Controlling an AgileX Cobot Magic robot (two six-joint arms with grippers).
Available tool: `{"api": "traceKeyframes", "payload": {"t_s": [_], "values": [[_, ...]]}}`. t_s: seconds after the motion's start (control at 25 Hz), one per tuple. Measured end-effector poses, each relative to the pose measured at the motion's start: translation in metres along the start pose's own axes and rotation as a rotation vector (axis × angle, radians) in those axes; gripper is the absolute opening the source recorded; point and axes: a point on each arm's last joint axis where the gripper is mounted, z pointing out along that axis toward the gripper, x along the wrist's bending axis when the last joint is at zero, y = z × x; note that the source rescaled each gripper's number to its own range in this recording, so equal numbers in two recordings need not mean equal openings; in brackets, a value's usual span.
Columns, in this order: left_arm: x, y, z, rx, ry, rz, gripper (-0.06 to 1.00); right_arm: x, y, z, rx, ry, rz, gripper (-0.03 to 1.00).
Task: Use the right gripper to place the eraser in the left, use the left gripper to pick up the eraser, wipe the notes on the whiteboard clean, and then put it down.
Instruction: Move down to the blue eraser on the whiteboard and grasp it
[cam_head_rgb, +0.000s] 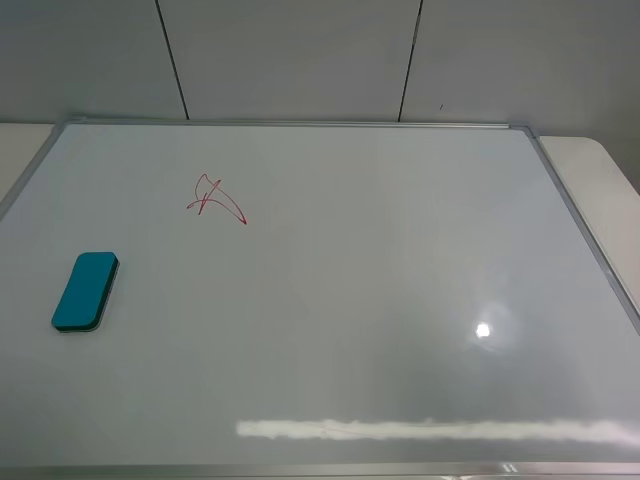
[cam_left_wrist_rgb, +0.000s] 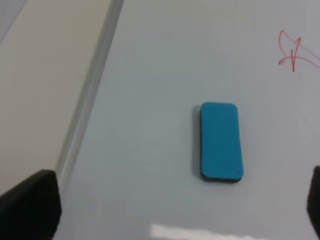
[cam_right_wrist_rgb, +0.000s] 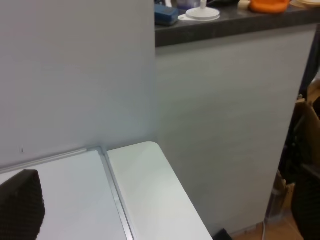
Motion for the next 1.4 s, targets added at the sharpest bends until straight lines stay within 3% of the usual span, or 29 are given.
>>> {"api": "traceKeyframes", "payload": {"t_s": [0.24, 0.48, 0.6, 1.4], "values": [[0.0, 0.0, 0.0, 0.0, 0.0, 0.0, 1.0, -0.002, -0.036, -0.004, 0.097, 0.004, 0.007, 1.0], [0.0, 0.0, 0.0, 0.0, 0.0, 0.0, 1.0, 0.02, -0.078, 0.023, 0.296, 0.174, -0.028, 1.0], [0.0, 0.0, 0.0, 0.0, 0.0, 0.0, 1.0, 0.025, -0.096, 0.032, 0.366, 0.207, -0.073, 1.0], [0.0, 0.0, 0.0, 0.0, 0.0, 0.0, 1.0, 0.024, -0.097, 0.034, 0.355, 0.212, -0.169, 1.0]]}}
